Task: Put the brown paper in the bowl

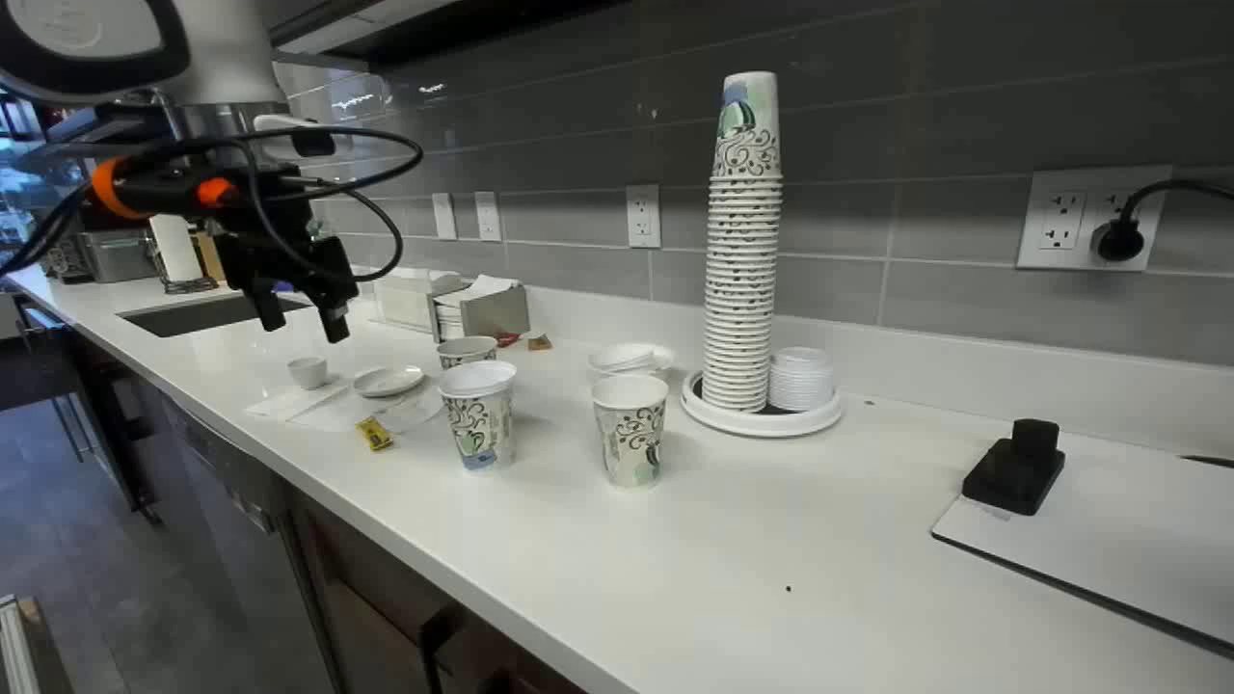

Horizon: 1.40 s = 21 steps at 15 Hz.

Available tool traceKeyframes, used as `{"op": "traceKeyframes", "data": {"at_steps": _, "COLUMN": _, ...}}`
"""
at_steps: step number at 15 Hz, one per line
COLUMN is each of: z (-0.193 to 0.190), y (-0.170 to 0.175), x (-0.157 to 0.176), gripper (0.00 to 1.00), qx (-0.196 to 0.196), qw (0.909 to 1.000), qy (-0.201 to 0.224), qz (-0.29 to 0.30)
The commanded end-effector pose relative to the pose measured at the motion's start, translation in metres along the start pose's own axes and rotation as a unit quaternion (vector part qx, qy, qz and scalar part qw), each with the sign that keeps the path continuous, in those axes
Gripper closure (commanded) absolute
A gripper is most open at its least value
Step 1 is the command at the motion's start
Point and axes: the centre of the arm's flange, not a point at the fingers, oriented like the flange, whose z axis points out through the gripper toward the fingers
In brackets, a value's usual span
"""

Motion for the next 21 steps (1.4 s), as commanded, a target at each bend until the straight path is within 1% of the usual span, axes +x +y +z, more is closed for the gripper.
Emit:
{"op": "traceKeyframes", "data": {"at_steps": 1, "z": 0.0, "y": 0.0, "x": 0.0, "gripper": 0.0, "qx": 0.0, "qw": 1.0, "qy": 0.0, "qz": 0.0}}
{"op": "traceKeyframes", "data": {"at_steps": 3, "z": 0.006, "y": -0.018, "x": 0.024, "gripper": 0.0, "qx": 0.01, "qw": 0.9995, "qy": 0.024, "qz": -0.017}}
{"op": "traceKeyframes", "data": {"at_steps": 5, "z": 0.003, "y": -0.038, "x": 0.048, "gripper": 0.0, "qx": 0.007, "qw": 0.9975, "qy": 0.057, "qz": -0.04}}
{"op": "traceKeyframes", "data": {"at_steps": 6, "z": 0.001, "y": -0.049, "x": 0.064, "gripper": 0.0, "qx": -0.002, "qw": 0.9959, "qy": 0.073, "qz": -0.054}}
{"op": "traceKeyframes", "data": {"at_steps": 7, "z": -0.001, "y": -0.059, "x": 0.08, "gripper": 0.0, "qx": -0.006, "qw": 0.9935, "qy": 0.089, "qz": -0.07}}
{"op": "traceKeyframes", "data": {"at_steps": 8, "z": -0.002, "y": -0.067, "x": 0.096, "gripper": 0.0, "qx": -0.021, "qw": 0.9908, "qy": 0.103, "qz": -0.085}}
{"op": "traceKeyframes", "data": {"at_steps": 11, "z": -0.01, "y": -0.085, "x": 0.148, "gripper": 0.0, "qx": -0.033, "qw": 0.9821, "qy": 0.149, "qz": -0.11}}
{"op": "traceKeyframes", "data": {"at_steps": 12, "z": -0.009, "y": -0.093, "x": 0.168, "gripper": 0.0, "qx": -0.03, "qw": 0.9798, "qy": 0.162, "qz": -0.113}}
{"op": "traceKeyframes", "data": {"at_steps": 14, "z": 0.0, "y": -0.11, "x": 0.204, "gripper": 0.0, "qx": -0.015, "qw": 0.9764, "qy": 0.178, "qz": -0.122}}
{"op": "traceKeyframes", "data": {"at_steps": 15, "z": 0.006, "y": -0.117, "x": 0.22, "gripper": 0.0, "qx": -0.008, "qw": 0.9739, "qy": 0.177, "qz": -0.142}}
{"op": "traceKeyframes", "data": {"at_steps": 16, "z": 0.013, "y": -0.123, "x": 0.238, "gripper": 0.0, "qx": -0.005, "qw": 0.9731, "qy": 0.179, "qz": -0.145}}
{"op": "traceKeyframes", "data": {"at_steps": 17, "z": 0.023, "y": -0.124, "x": 0.255, "gripper": 0.0, "qx": 0.001, "qw": 0.9758, "qy": 0.163, "qz": -0.146}}
{"op": "traceKeyframes", "data": {"at_steps": 18, "z": 0.032, "y": -0.127, "x": 0.272, "gripper": 0.0, "qx": 0.017, "qw": 0.977, "qy": 0.144, "qz": -0.157}}
{"op": "traceKeyframes", "data": {"at_steps": 19, "z": 0.02, "y": -0.128, "x": 0.217, "gripper": 0.0, "qx": -0.005, "qw": 0.9762, "qy": 0.164, "qz": -0.143}}
{"op": "traceKeyframes", "data": {"at_steps": 21, "z": 0.038, "y": -0.131, "x": 0.242, "gripper": 0.0, "qx": 0.006, "qw": 0.9771, "qy": 0.151, "qz": -0.15}}
